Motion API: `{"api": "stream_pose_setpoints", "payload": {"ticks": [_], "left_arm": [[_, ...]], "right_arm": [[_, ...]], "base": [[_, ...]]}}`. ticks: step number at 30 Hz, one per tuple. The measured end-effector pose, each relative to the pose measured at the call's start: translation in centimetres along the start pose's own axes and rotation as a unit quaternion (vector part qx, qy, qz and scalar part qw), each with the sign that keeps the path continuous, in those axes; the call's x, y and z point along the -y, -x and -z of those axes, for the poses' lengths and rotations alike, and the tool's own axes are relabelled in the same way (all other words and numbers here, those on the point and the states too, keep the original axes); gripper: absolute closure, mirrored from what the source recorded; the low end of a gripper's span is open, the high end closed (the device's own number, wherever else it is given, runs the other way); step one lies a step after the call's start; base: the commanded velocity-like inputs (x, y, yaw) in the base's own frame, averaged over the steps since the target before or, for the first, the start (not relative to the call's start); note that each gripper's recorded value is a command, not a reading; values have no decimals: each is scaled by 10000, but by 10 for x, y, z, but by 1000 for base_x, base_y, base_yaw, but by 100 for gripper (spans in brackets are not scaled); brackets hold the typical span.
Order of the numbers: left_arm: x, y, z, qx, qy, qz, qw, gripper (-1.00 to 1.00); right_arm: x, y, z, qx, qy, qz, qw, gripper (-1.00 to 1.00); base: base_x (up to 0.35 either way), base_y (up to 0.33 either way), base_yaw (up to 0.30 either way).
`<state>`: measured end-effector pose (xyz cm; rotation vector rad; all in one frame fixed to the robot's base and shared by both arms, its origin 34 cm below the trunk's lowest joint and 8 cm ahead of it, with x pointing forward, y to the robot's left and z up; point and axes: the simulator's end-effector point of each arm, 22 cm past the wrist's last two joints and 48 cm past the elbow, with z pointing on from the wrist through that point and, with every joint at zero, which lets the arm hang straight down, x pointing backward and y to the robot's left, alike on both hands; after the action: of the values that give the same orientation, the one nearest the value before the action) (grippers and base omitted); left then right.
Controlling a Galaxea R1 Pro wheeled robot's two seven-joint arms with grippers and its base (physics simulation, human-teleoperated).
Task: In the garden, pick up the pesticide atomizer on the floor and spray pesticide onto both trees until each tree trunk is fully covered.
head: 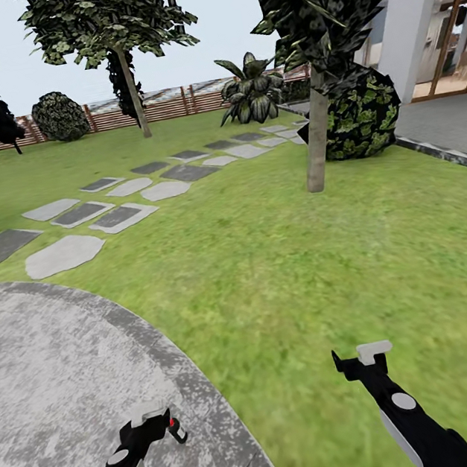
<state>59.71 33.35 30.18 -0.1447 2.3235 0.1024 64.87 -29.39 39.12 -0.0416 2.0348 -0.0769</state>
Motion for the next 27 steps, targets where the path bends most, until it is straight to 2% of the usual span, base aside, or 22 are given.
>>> {"api": "stream_pose_setpoints", "payload": {"ticks": [5, 16, 23, 27], "left_arm": [[0, 4, 1, 132, 3, 0, 9999, -100], [0, 2, 1, 123, 4, -3, 9999, -100], [-2, 2, 1, 125, 13, 2, 9999, -100], [-2, 1, 1, 121, 16, 3, 9999, -100]], "right_arm": [[0, 0, 0, 0, 0, 0, 10000, -100], [0, 0, 0, 0, 0, 0, 10000, -100], [0, 0, 0, 0, 0, 0, 10000, -100], [0, 0, 0, 0, 0, -1, 10000, -100]], "base": [[-3, -10, 0], [0, -165, 0], [0, -33, 1], [0, -4, 130]]}}
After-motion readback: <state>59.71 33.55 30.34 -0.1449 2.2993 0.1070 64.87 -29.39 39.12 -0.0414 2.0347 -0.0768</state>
